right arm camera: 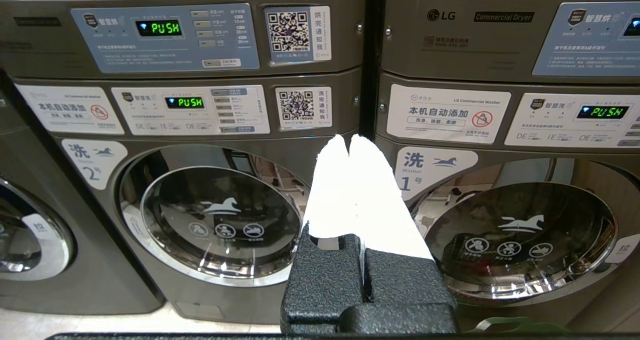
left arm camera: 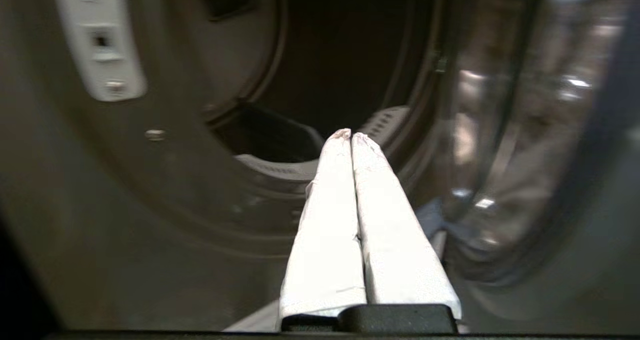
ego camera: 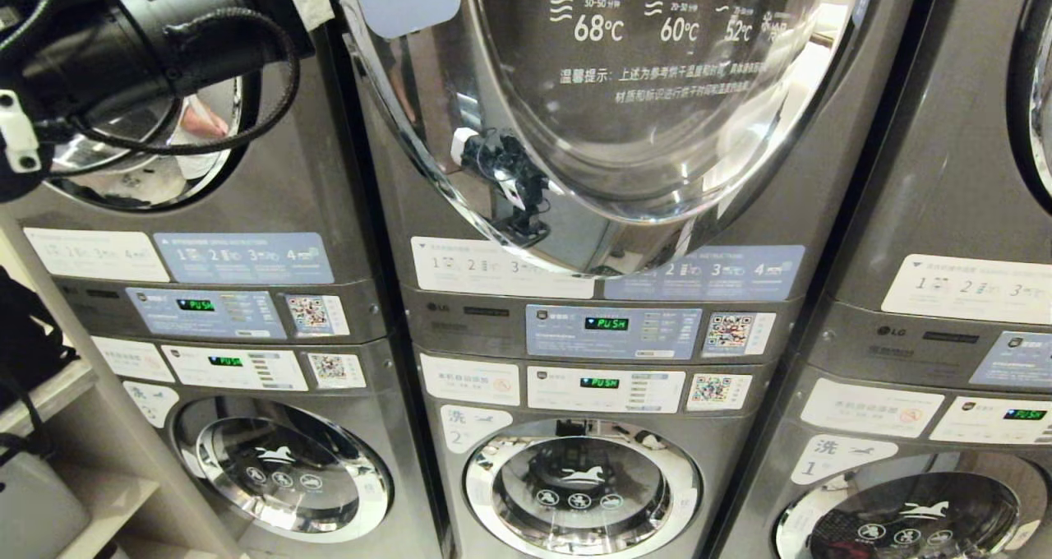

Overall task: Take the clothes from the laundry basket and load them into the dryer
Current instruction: Open the dryer

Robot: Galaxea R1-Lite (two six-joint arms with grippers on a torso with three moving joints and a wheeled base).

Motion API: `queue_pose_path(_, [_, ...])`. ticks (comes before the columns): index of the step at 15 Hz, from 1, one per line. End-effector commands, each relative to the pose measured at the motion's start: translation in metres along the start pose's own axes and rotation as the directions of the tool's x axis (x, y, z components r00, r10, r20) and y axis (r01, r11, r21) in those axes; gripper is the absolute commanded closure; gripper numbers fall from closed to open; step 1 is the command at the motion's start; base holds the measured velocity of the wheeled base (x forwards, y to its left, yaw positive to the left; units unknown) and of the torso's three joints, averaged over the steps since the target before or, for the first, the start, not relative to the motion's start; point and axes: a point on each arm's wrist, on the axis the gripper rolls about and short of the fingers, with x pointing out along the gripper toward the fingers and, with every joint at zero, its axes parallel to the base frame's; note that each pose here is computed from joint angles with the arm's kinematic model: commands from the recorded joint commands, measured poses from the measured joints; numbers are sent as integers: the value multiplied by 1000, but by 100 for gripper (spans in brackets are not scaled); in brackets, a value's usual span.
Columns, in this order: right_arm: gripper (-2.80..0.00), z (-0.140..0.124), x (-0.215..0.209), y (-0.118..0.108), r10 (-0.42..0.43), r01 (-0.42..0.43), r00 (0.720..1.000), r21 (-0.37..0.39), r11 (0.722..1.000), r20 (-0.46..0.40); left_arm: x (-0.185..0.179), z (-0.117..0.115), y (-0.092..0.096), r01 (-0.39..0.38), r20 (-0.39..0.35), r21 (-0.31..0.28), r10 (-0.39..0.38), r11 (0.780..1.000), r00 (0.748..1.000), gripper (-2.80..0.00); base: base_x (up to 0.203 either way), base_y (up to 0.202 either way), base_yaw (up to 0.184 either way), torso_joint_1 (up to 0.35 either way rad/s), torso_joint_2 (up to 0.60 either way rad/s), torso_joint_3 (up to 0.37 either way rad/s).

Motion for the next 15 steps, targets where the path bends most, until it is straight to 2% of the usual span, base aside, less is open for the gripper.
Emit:
queue_pose_path(1, [0, 0, 0, 0, 1, -1, 1000, 2, 1000, 1, -6, 11, -29, 72, 18, -11, -71, 997, 997, 0, 0, 0, 0, 0, 0, 0])
queue_pose_path(5, [0, 0, 0, 0, 1, -1, 1000, -1, 1000, 1, -45, 33, -74, 149, 47, -18, -148, 989, 988, 0, 0, 0, 0, 0, 0, 0])
queue_pose_path(7, [0, 0, 0, 0, 1, -1, 1000, -1, 1000, 1, -63, 40, -102, 233, 53, -41, -230, 972, 972, 0, 0, 0, 0, 0, 0, 0])
queue_pose_path(10, [0, 0, 0, 0, 1, -1, 1000, 2, 1000, 1, -91, 43, -144, 390, 32, -66, -389, 918, 921, 0, 0, 0, 0, 0, 0, 0])
queue_pose_path(11, [0, 0, 0, 0, -1, 1, 1000, 2, 1000, 1, -97, 40, -156, 445, 15, -64, -445, 893, 896, 0, 0, 0, 0, 0, 0, 0])
queue_pose_path(13, [0, 0, 0, 0, -1, 1, 1000, 5, 1000, 1, -106, 33, -182, 562, -21, -67, -564, 824, 825, 0, 0, 0, 0, 0, 0, 0])
queue_pose_path(14, [0, 0, 0, 0, -2, 2, 1000, 7, 1000, -1, -108, 28, -188, 554, -54, -63, -557, 830, 829, 0, 0, 0, 0, 0, 0, 0])
queue_pose_path(15, [0, 0, 0, 0, -5, 5, 1000, 8, 1000, 1, -108, 26, -187, 473, -81, -55, -476, 879, 876, 0, 0, 0, 0, 0, 0, 0])
